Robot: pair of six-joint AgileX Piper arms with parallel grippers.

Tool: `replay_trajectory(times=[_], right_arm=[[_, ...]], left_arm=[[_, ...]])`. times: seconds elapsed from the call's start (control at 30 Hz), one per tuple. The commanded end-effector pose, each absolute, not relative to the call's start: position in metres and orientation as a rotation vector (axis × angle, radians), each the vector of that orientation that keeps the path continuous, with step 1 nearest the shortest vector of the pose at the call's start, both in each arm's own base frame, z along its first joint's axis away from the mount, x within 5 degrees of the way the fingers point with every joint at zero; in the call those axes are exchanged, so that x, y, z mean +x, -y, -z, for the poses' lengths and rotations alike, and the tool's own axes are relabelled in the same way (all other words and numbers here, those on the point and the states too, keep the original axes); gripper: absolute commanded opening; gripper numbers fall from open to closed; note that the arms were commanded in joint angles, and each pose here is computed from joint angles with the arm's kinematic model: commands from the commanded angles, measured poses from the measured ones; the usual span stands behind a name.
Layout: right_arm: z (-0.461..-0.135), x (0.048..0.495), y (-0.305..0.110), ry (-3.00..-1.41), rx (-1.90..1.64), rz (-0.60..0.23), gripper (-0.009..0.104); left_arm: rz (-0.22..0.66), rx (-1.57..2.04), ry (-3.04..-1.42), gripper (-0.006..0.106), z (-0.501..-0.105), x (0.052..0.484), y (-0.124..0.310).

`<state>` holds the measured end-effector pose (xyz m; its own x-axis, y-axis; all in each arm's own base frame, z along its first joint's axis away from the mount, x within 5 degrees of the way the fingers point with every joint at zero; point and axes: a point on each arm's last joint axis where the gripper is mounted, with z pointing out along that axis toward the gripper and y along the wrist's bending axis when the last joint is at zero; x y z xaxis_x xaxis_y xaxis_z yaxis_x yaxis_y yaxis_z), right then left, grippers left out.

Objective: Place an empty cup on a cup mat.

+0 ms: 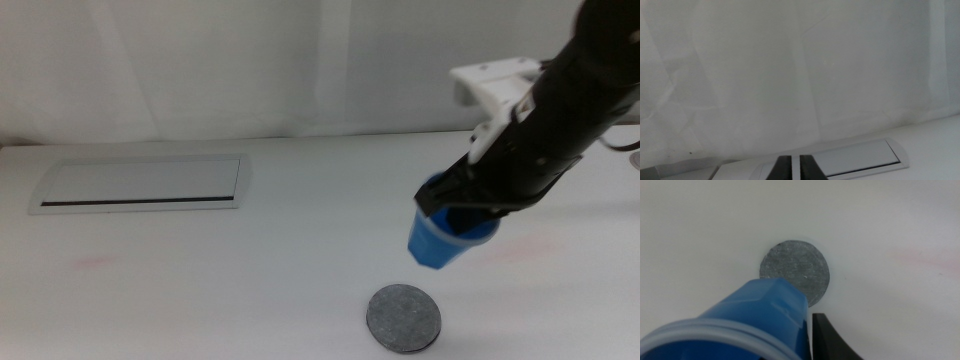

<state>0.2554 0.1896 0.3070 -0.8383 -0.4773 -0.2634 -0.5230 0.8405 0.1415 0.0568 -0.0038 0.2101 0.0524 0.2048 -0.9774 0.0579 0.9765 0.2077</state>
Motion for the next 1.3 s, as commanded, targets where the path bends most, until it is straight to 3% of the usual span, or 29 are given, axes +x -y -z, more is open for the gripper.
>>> replay_trajectory(times=[0.0,0.53,0.97,1.17,1.2,1.23,1.27], right_arm=[[-0.295,0.260,-0.195,-2.826,-0.798,-0.274,-0.003],[-0.217,0.264,-0.217,-2.938,-0.855,-0.229,-0.003],[-0.172,0.275,-0.226,-3.009,-0.850,-0.200,-0.003],[-0.166,0.277,-0.227,-3.008,-0.849,-0.195,-0.003],[-0.164,0.276,-0.227,-3.021,-0.853,-0.188,-0.001],[-0.164,0.276,-0.227,-3.021,-0.856,-0.188,0.015],[-0.164,0.276,-0.227,-3.022,-0.857,-0.187,0.021]], left_arm=[[-0.108,0.204,-1.506,-0.003,-0.200,0.056,0.004],[-0.108,0.204,-1.506,-0.003,-0.200,0.056,0.004],[-0.108,0.204,-1.506,-0.003,-0.200,0.056,0.004],[-0.108,0.204,-1.506,-0.003,-0.200,0.056,0.004],[-0.108,0.204,-1.506,-0.003,-0.200,0.056,0.004],[-0.108,0.204,-1.506,-0.003,-0.200,0.056,0.004],[-0.108,0.204,-1.506,-0.003,-0.200,0.056,0.004]])
